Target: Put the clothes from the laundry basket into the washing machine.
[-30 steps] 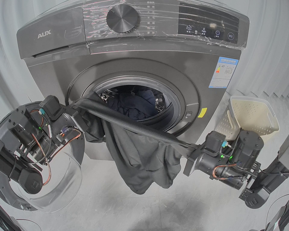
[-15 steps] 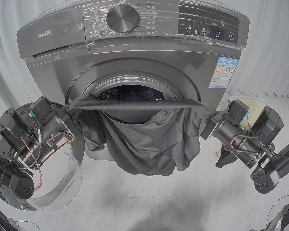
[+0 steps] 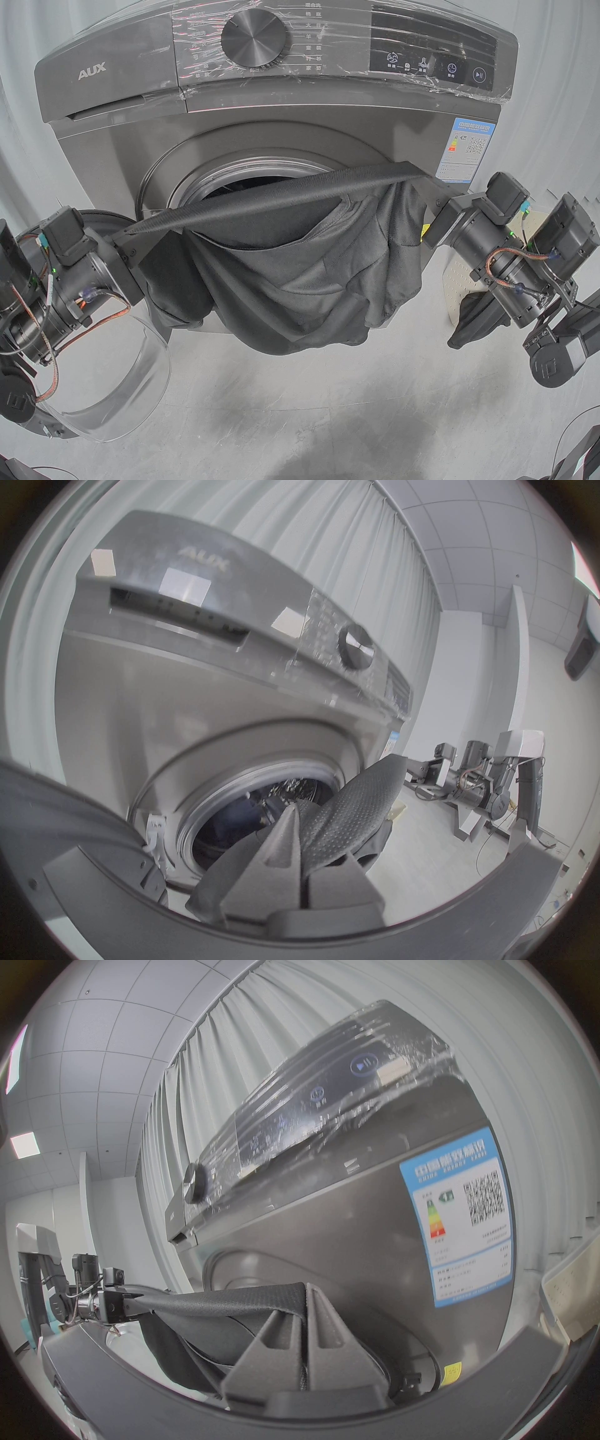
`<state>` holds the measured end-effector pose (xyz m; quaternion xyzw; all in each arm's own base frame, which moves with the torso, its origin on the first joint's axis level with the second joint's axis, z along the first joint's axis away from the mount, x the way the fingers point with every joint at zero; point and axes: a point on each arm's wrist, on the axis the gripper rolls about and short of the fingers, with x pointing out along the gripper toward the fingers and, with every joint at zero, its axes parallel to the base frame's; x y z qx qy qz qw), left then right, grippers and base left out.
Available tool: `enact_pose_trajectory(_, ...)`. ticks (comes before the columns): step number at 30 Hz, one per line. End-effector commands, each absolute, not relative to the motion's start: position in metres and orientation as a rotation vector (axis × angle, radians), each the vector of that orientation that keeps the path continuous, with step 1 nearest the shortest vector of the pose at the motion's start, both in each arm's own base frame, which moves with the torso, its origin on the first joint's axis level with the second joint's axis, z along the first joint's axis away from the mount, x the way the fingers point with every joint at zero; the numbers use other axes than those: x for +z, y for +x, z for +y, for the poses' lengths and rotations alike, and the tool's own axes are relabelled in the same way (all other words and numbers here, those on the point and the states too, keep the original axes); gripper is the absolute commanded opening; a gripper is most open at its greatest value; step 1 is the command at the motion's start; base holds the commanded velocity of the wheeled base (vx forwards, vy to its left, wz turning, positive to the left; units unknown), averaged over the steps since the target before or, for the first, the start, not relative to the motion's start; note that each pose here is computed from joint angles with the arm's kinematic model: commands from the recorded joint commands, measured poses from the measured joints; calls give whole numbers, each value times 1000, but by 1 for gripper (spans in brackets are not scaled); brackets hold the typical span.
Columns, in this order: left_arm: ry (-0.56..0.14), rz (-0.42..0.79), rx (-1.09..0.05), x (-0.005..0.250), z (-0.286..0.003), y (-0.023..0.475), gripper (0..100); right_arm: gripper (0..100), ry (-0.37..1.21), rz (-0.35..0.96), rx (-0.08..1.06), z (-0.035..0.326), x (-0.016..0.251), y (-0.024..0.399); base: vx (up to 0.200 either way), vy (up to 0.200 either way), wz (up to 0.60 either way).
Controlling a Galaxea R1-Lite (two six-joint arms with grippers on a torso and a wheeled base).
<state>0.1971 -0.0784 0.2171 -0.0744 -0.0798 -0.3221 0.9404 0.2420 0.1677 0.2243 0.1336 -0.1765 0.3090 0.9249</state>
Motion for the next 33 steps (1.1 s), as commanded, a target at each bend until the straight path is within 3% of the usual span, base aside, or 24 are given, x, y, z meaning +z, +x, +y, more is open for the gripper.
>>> enact_pose_trajectory(1, -159, -248, -678, 237, -77, 183, 0, 0, 293, -410, 639, 165, 239, 234, 0, 0, 0)
enact_pose_trajectory(21, -161, -238, -707, 237, -83, 182, 0, 0, 298, -406, 662, 168, 240, 227, 0, 0, 0)
enact_pose_trajectory(25, -167, -213, -748, 232, -94, 180, 0, 0, 277, -344, 662, 165, 225, 223, 0, 0, 0)
enact_pose_trajectory(33, -153, -150, -791, 216, -116, 196, 0, 0, 204, -103, 741, 174, 167, 198, 0, 0, 0)
